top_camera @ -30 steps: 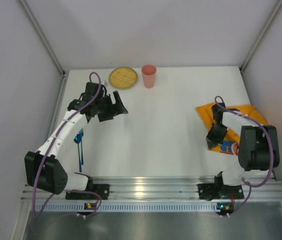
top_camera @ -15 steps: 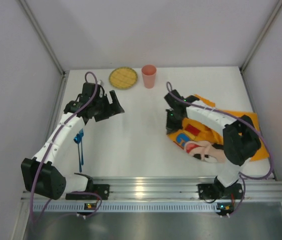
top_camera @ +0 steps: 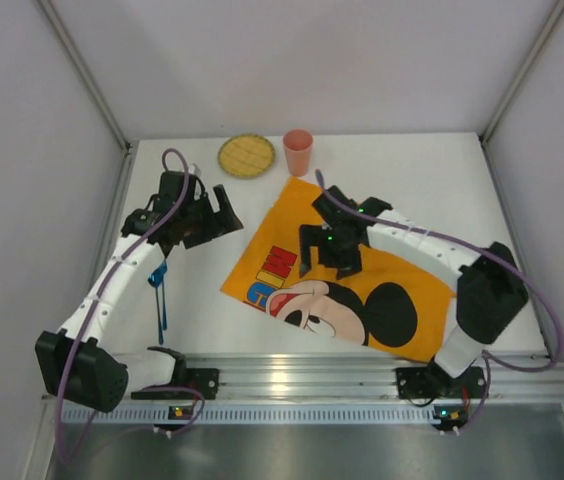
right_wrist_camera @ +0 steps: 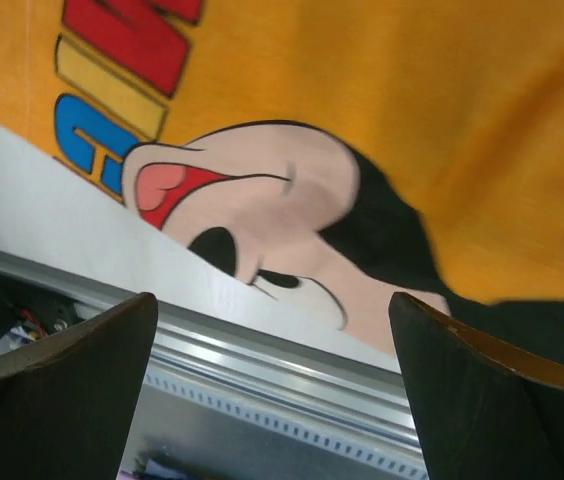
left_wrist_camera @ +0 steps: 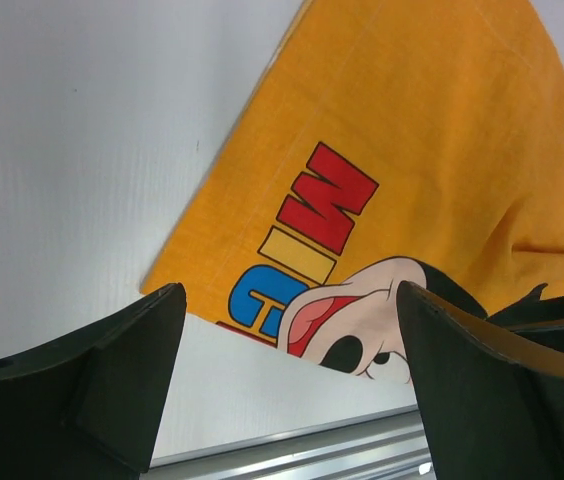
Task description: Set the dinner table for one person
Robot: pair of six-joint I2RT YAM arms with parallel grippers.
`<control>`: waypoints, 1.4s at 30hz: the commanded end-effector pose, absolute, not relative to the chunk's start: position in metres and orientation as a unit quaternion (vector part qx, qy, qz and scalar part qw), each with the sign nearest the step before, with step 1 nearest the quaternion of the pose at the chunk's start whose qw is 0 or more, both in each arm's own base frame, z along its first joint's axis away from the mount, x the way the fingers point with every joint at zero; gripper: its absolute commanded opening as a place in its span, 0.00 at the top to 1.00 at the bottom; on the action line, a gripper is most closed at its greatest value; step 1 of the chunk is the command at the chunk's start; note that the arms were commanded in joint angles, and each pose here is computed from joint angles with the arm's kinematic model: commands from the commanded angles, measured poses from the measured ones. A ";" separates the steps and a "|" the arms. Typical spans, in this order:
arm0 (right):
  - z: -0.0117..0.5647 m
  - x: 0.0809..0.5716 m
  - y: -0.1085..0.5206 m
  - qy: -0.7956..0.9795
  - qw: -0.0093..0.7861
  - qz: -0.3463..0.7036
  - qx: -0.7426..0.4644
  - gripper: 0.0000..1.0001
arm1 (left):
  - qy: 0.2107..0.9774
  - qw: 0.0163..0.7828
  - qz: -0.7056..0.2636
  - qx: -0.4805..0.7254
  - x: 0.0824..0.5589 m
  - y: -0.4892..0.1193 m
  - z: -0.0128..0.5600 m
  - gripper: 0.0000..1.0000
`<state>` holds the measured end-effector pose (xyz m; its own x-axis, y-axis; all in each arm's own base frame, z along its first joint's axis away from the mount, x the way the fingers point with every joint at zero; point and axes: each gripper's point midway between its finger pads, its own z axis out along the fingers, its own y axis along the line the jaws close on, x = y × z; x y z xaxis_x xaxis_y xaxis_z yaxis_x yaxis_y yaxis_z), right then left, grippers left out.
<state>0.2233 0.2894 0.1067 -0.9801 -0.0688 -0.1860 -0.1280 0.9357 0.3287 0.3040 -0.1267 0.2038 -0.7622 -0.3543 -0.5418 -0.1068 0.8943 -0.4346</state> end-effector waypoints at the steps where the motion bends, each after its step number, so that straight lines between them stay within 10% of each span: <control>1: 0.159 0.238 0.208 0.969 0.184 0.157 0.044 0.00 | 0.917 0.315 -0.209 -0.127 0.304 -0.133 0.190 0.09; 9: 0.113 0.256 0.082 0.960 0.177 0.084 0.198 0.00 | 0.928 0.287 -0.238 -0.023 0.354 -0.212 0.146 0.09; 18: 0.053 0.310 0.085 0.968 0.130 0.064 0.204 0.00 | 0.958 0.202 -0.203 -0.021 0.392 -0.254 0.066 0.11; 34: 0.013 0.415 0.156 0.969 0.105 0.187 0.120 0.02 | 0.984 0.137 -0.037 -0.112 0.310 -0.132 0.016 0.10; 42: 0.076 0.366 0.122 0.977 0.140 0.101 0.124 0.00 | 0.977 0.163 -0.025 -0.132 0.321 -0.118 0.044 0.10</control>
